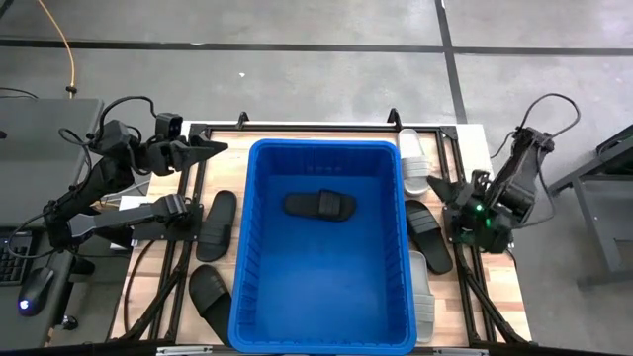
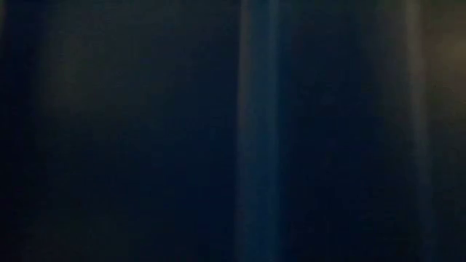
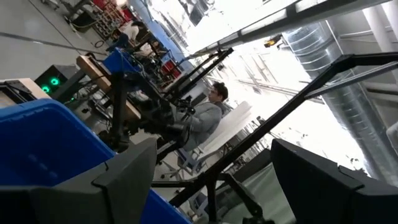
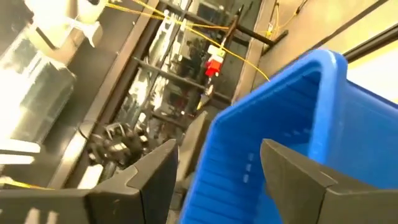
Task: Pick and place slides into bin
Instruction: Put the right black slide in the bin
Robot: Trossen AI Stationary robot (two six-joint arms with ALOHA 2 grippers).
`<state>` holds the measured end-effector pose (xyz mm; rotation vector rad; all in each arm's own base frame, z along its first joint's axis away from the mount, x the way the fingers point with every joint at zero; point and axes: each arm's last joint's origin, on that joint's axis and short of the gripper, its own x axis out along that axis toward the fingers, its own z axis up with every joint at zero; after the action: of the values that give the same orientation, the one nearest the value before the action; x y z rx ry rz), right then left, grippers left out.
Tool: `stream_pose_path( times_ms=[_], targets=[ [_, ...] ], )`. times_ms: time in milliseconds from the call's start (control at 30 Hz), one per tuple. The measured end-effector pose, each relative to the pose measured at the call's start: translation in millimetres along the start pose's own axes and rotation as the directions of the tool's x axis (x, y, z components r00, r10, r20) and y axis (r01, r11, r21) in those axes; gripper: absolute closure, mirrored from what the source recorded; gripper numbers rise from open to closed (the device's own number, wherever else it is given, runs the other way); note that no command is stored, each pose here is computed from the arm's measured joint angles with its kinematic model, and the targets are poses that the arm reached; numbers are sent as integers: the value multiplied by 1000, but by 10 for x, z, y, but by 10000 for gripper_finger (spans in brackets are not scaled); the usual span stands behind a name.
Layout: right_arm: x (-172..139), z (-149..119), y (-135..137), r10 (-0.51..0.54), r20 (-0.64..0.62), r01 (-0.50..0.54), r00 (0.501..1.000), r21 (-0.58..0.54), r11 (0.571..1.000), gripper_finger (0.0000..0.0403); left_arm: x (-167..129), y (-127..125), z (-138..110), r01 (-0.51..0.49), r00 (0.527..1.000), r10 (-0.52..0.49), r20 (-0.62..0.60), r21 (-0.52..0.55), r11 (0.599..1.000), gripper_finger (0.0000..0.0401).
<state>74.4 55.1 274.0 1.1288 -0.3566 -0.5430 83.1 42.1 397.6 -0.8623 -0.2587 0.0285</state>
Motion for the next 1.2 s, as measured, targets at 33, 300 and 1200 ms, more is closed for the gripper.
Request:
stream_pose_path(
  times_ms=[33,300,1200],
  targets=[
    [3,-41,-60,0,4,0,1000,-8,1000,185,0,1,1,-3,1000,3,5,-1,1000,98],
    [10,-261,-562,-14,-3,14,1000,40,999,185,1,3,3,-8,1000,8,10,17,1000,98],
    [64,-392,-764,-27,58,23,998,66,998,183,25,35,6,-39,999,38,21,92,995,98]
  ],
)
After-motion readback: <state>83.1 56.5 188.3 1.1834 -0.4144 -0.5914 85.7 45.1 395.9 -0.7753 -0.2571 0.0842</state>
